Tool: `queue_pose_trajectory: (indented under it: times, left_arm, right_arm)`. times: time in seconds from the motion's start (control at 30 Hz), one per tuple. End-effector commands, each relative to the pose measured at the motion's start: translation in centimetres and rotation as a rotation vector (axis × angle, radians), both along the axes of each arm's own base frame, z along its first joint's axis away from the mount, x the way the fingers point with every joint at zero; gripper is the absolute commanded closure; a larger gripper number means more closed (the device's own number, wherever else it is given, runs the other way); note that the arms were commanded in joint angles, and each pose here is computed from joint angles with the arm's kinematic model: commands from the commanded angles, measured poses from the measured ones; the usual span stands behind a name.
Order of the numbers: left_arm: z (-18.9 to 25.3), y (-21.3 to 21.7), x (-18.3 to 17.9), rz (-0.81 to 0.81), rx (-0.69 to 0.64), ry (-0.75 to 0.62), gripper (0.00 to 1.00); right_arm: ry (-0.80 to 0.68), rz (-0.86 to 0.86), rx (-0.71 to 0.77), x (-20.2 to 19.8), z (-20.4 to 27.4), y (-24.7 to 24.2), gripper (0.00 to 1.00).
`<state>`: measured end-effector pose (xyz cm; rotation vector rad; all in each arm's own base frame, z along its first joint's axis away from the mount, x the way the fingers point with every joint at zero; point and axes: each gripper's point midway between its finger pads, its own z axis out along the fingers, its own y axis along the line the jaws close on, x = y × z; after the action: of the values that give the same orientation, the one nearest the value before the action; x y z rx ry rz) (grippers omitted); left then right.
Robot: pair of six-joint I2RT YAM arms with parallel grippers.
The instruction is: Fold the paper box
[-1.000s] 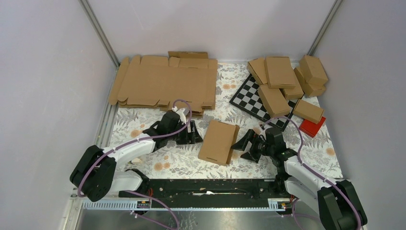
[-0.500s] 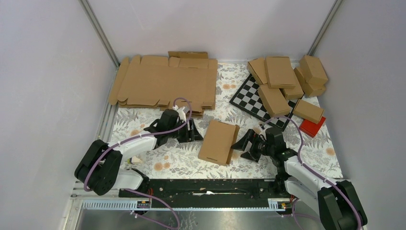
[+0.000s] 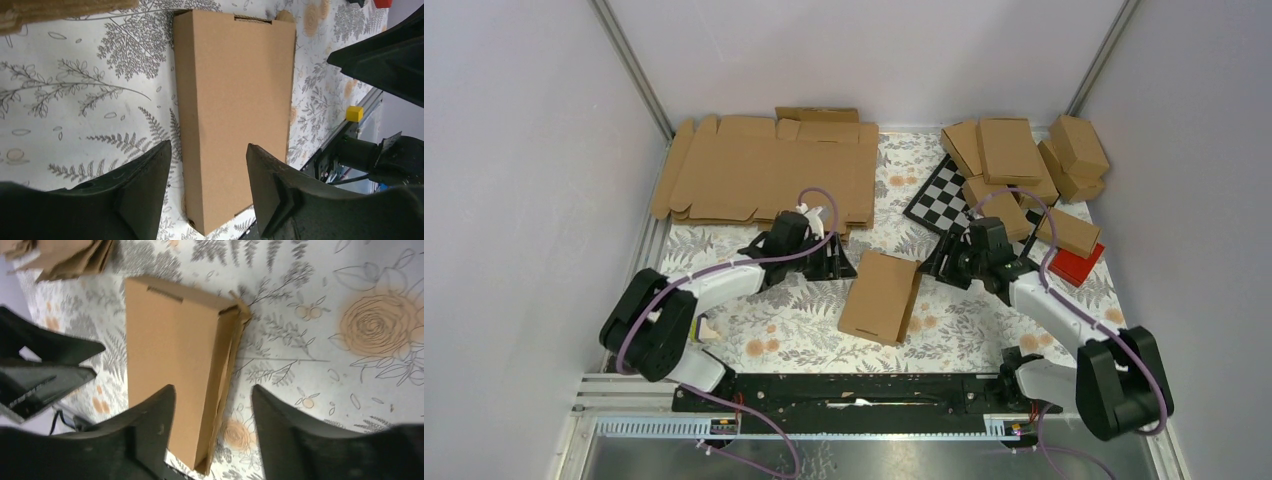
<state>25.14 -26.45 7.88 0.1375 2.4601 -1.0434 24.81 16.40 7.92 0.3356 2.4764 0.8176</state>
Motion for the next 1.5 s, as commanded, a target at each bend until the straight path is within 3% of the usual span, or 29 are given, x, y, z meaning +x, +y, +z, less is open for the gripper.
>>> queue_pose_trajectory:
  times: [0.0, 0.2, 0.27, 0.4, 0.6, 0.73, 0.83, 0.97, 1.13, 1.3, 1.37, 1.47]
  left_arm:
    - [1.0, -1.5, 2.4, -0.029, -0.027, -0.07, 0.4]
    - [-0.6, -2.4, 3.2, -0.053, -0.019, -0.05, 0.41]
    - [-1.1, -2.6, 3.5, -0.071, -0.01, -0.056, 0.41]
    - [-2.4, -3.2, 4.4, -0.12, 0.014, -0.057, 0.46]
    - [-2.6, -4.4, 5.5, -0.192, 0.006, -0.095, 0.63]
    - [-2.1, -5.7, 6.0, -0.267, -0.029, -0.12, 0.75]
    - [-2.0, -7.2, 5.7, -0.367, -0.082, -0.14, 0.83]
    - [-2.3, -9.0, 5.0, -0.519, -0.103, -0.174, 0.86]
    - [-2.6, -10.8, 2.7, -0.682, -0.071, -0.196, 0.86]
    - [-2.4, -10.8, 1.4, -0.758, -0.067, -0.188, 0.85]
    - [-2.3, -10.5, 1.9, -0.723, -0.033, -0.211, 0.76]
    - [-0.1, -10.5, 2.7, -0.647, -0.031, -0.284, 0.44]
  right_arm:
    - [-0.03, -0.009, -0.126, 2.4, -1.1, -1.7, 0.45]
    - [-0.144, 0.08, -0.194, 4.3, -1.6, -1.9, 0.44]
    - [-0.245, 0.163, -0.212, 5.1, -1.0, -1.5, 0.45]
    - [-0.331, 0.122, -0.238, 6.5, -0.8, -2.1, 0.45]
    - [-0.212, 0.11, -0.173, 7.1, -3.3, -1.5, 0.49]
    - [-0.125, 0.065, -0.115, 5.9, -4.0, -1.7, 0.64]
    - [-0.14, 0.028, -0.112, 3.6, -3.8, -2.6, 0.61]
    - [-0.171, -0.004, -0.092, 0.5, -2.9, -3.5, 0.59]
    - [-0.123, -0.193, -0.194, -1.5, -2.9, -7.1, 0.5]
    - [-0.121, -0.353, -0.242, -1.6, -2.6, -9.5, 0.59]
    - [-0.09, -0.303, -0.217, -1.9, -2.9, -8.5, 0.59]
    - [-0.013, -0.233, -0.16, -3.1, -3.7, -6.9, 0.56]
